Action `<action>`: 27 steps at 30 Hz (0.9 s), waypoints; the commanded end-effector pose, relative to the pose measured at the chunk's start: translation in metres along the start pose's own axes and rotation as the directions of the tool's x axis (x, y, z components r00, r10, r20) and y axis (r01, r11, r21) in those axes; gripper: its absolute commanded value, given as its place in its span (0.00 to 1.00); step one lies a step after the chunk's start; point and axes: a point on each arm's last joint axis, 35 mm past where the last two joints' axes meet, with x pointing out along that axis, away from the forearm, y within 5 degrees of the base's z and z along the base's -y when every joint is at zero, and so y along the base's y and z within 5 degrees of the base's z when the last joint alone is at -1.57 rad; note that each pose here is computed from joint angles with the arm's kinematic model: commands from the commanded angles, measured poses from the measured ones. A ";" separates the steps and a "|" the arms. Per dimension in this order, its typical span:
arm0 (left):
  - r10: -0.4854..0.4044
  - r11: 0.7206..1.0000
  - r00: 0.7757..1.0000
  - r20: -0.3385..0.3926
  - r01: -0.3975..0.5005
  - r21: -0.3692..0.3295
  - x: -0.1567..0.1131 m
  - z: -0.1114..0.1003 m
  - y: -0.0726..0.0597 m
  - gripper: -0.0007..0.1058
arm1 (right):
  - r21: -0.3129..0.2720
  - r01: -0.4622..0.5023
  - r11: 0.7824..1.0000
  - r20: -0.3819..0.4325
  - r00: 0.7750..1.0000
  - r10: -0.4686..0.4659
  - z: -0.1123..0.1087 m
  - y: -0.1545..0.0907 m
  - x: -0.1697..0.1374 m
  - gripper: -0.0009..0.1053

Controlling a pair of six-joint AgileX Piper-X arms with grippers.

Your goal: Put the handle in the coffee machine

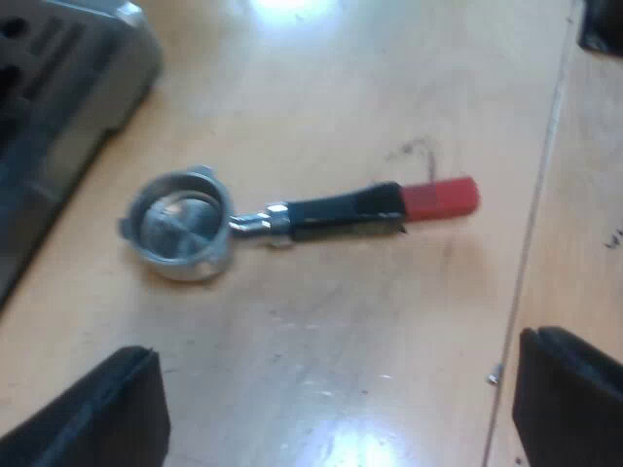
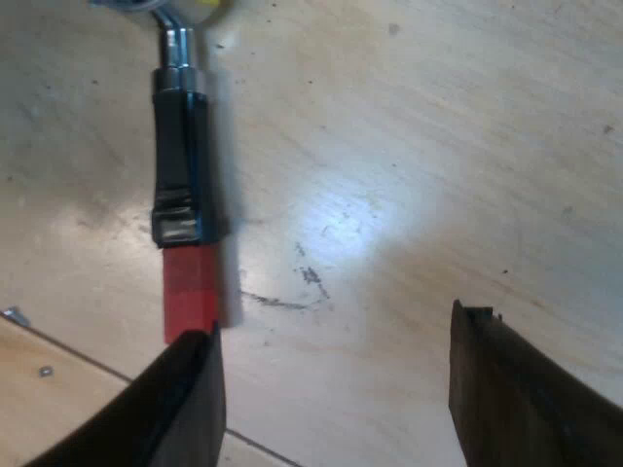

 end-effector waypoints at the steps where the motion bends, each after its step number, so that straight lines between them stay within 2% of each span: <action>1: -0.027 0.999 1.000 -0.010 0.027 0.031 0.008 0.006 0.001 0.70 | -0.004 0.025 1.000 -0.013 1.000 -0.025 0.007 -0.002 0.005 0.51; 7: -0.007 0.994 0.996 -0.088 0.017 0.111 0.029 0.011 0.000 0.70 | -0.018 0.016 1.000 -0.123 0.992 -0.018 0.016 -0.001 0.032 0.50; 10: -0.020 0.991 0.991 -0.131 0.038 0.131 0.042 0.009 -0.002 0.70 | -0.055 -0.004 0.998 -0.168 0.986 -0.006 0.019 0.007 0.043 0.41; 11: -0.032 0.990 0.989 -0.142 0.051 0.132 0.046 0.007 -0.003 0.70 | -0.101 -0.021 0.995 -0.197 0.980 0.001 0.020 0.017 0.051 0.35; 14: -0.030 0.988 0.988 -0.154 0.053 0.145 0.054 0.000 -0.003 0.70 | -0.147 -0.004 0.989 -0.217 0.976 -0.029 0.024 0.031 0.064 0.26; 18: -0.002 0.990 0.988 -0.154 0.025 0.142 0.059 -0.006 0.000 0.70 | -0.071 0.023 0.997 -0.224 0.974 -0.039 0.030 0.044 0.081 0.08; 19: -0.002 0.989 0.988 -0.154 0.024 0.143 0.060 -0.007 0.000 0.70 | -0.050 0.023 0.998 -0.231 0.972 -0.034 0.031 0.045 0.085 0.01; 22: -0.003 0.990 0.988 -0.155 0.025 0.142 0.062 -0.009 0.001 0.70 | 0.014 0.012 1.000 -0.298 0.955 -0.007 0.031 0.049 0.106 0.01; 27: -0.003 0.990 0.988 -0.155 0.025 0.138 0.062 -0.009 0.001 0.70 | 0.023 0.023 0.999 -0.366 0.931 -0.013 0.032 0.049 0.131 0.01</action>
